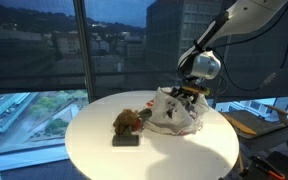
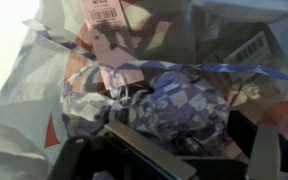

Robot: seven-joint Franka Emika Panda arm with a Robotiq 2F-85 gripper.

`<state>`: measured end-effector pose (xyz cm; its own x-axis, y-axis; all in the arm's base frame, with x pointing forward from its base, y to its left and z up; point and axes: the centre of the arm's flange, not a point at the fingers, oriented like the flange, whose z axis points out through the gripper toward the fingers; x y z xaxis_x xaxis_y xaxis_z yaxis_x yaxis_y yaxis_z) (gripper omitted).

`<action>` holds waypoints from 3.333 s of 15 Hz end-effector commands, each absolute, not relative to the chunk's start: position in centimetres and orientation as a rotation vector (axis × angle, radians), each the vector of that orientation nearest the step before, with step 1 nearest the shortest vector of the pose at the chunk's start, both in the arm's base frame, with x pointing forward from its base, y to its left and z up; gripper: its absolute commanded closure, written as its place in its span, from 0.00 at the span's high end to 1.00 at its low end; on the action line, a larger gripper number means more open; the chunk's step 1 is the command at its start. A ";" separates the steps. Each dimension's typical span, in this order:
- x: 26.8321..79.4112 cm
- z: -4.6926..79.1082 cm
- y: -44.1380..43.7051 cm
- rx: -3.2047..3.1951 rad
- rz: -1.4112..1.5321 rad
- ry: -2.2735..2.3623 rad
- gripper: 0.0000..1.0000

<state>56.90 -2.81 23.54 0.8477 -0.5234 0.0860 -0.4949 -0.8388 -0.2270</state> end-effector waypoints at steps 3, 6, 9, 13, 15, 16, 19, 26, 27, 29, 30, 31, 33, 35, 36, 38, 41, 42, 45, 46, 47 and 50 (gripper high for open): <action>60.1 20.7 -4.6 -2.928 -0.292 1.020 1.00; 61.5 18.3 -4.7 -2.992 -0.285 1.054 1.00; 62.7 16.2 -4.2 -3.042 -0.276 1.064 1.00; 63.5 14.8 -3.8 -3.096 -0.257 1.088 0.74; 63.6 15.1 -3.6 -3.099 -0.264 1.098 0.58; 63.6 15.5 -3.4 -3.104 -0.273 1.108 0.51; 63.0 16.8 -2.9 -3.119 -0.242 1.126 0.30; 59.4 23.3 -0.4 -3.123 0.011 1.144 0.06; 58.9 24.1 -0.1 -3.121 0.055 1.147 0.07; 57.8 26.1 0.4 -3.109 0.125 1.145 0.07; 57.1 27.3 0.6 -3.098 0.132 1.140 0.07; 56.6 28.3 0.9 -3.091 0.137 1.142 0.07; 55.4 30.7 1.2 -3.073 0.071 1.168 0.07; 53.8 33.4 1.4 -3.061 -0.049 1.191 0.07; 52.9 35.0 1.4 -3.066 -0.124 1.196 0.07; 51.5 38.2 1.7 -3.075 -0.298 1.197 0.07; 50.1 43.2 2.4 -3.107 -0.537 1.076 0.07; 49.6 44.9 2.8 -3.113 -0.614 1.029 0.07; 48.2 49.6 4.1 -3.120 -0.818 0.904 0.07; 47.7 51.5 4.7 -3.115 -0.894 0.846 0.07; 47.3 52.8 5.2 -3.104 -0.954 0.798 0.07; 45.9 56.7 8.9 -3.099 -1.075 0.583 0.06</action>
